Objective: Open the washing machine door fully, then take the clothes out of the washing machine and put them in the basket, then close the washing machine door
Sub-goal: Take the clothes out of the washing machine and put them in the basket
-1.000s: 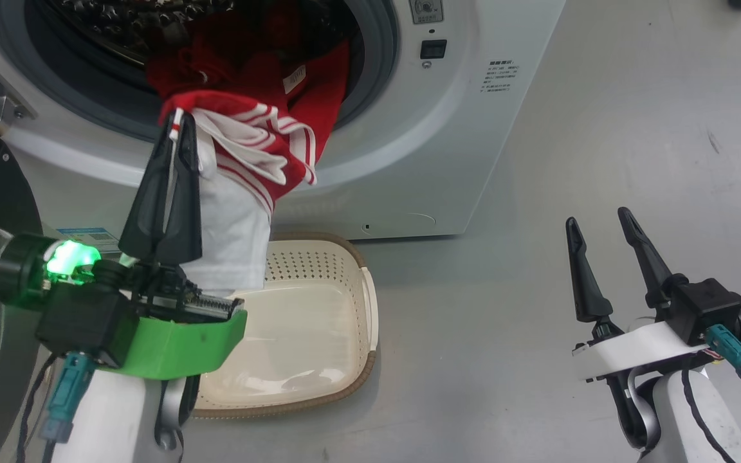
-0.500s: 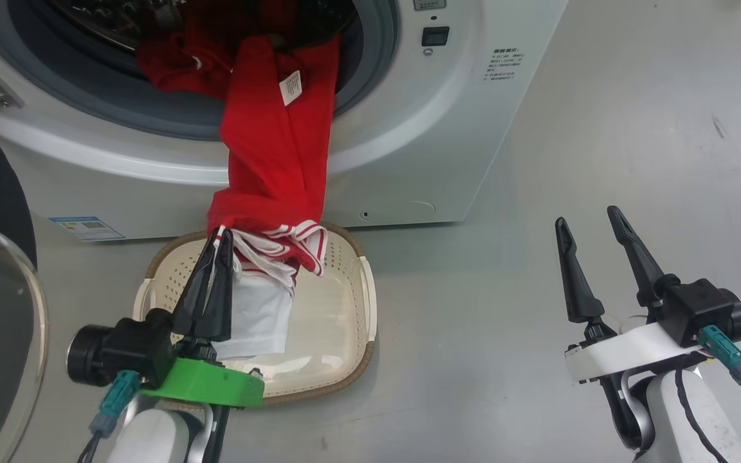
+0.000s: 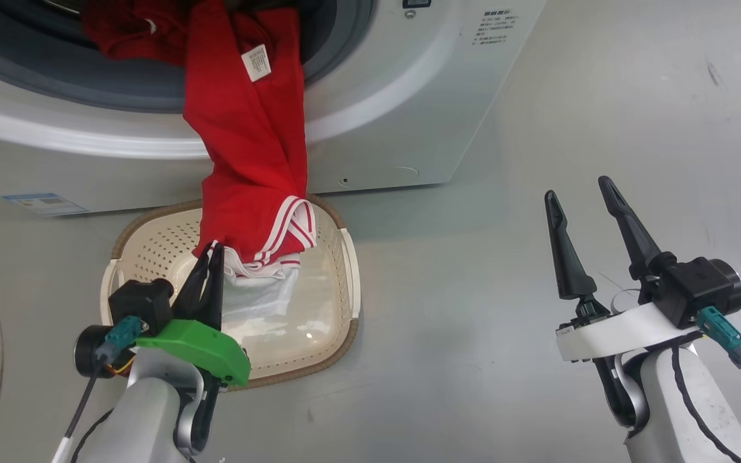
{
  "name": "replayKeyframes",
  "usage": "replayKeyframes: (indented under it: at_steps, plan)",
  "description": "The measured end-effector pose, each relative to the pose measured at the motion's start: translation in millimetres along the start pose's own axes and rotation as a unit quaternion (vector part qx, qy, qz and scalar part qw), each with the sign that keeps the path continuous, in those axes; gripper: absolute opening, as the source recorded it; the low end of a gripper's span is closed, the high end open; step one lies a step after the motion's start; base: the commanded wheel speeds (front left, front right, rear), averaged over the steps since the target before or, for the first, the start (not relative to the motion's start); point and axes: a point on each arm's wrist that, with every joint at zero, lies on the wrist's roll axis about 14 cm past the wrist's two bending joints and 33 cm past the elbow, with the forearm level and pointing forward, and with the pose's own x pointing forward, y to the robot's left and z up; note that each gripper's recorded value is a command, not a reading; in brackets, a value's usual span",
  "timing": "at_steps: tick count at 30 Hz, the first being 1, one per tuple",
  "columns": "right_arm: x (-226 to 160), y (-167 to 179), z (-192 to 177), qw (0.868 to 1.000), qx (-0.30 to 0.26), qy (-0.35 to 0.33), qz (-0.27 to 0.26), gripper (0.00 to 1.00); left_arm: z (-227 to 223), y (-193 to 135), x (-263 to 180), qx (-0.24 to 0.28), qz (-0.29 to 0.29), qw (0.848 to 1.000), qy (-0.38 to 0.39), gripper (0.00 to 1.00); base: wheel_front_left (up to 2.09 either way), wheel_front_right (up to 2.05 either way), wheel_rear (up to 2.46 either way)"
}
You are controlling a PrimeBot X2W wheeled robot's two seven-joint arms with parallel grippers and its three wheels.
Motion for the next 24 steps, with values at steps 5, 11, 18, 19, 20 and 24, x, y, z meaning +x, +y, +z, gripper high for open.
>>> replayKeyframes:
  at_steps: [5, 11, 18, 19, 20, 24]
  plan:
    - [6, -3, -10, 1.000, 0.003, 0.010, -0.001, 1.00, -28, 16, 19, -0.015, 0.022, 0.998, 0.057, 0.00, 0.00, 0.00, 0.00]
    - [13, -12, -19, 1.000, 0.011, 0.018, -0.009, 1.00, -48, 28, 44, -0.028, 0.037, 0.994, 0.097, 0.00, 0.00, 0.00, 0.00]
    - [13, -27, -25, 0.999, 0.008, 0.026, -0.029, 1.00, -79, 31, 59, -0.042, 0.044, 0.988, 0.143, 0.50, 0.00, 0.00, 0.00]
    - [12, -30, -26, 0.999, 0.007, 0.028, -0.033, 1.00, -83, 31, 60, -0.042, 0.044, 0.987, 0.149, 0.79, 0.00, 0.00, 0.00]
    - [11, -33, -26, 0.999, 0.006, 0.029, -0.038, 1.00, -85, 31, 61, -0.044, 0.045, 0.986, 0.153, 1.00, 0.00, 0.00, 0.00]
    - [9, -38, -29, 0.998, 0.007, 0.032, -0.045, 1.00, -89, 33, 66, -0.046, 0.048, 0.986, 0.156, 1.00, 0.00, 0.00, 0.00]
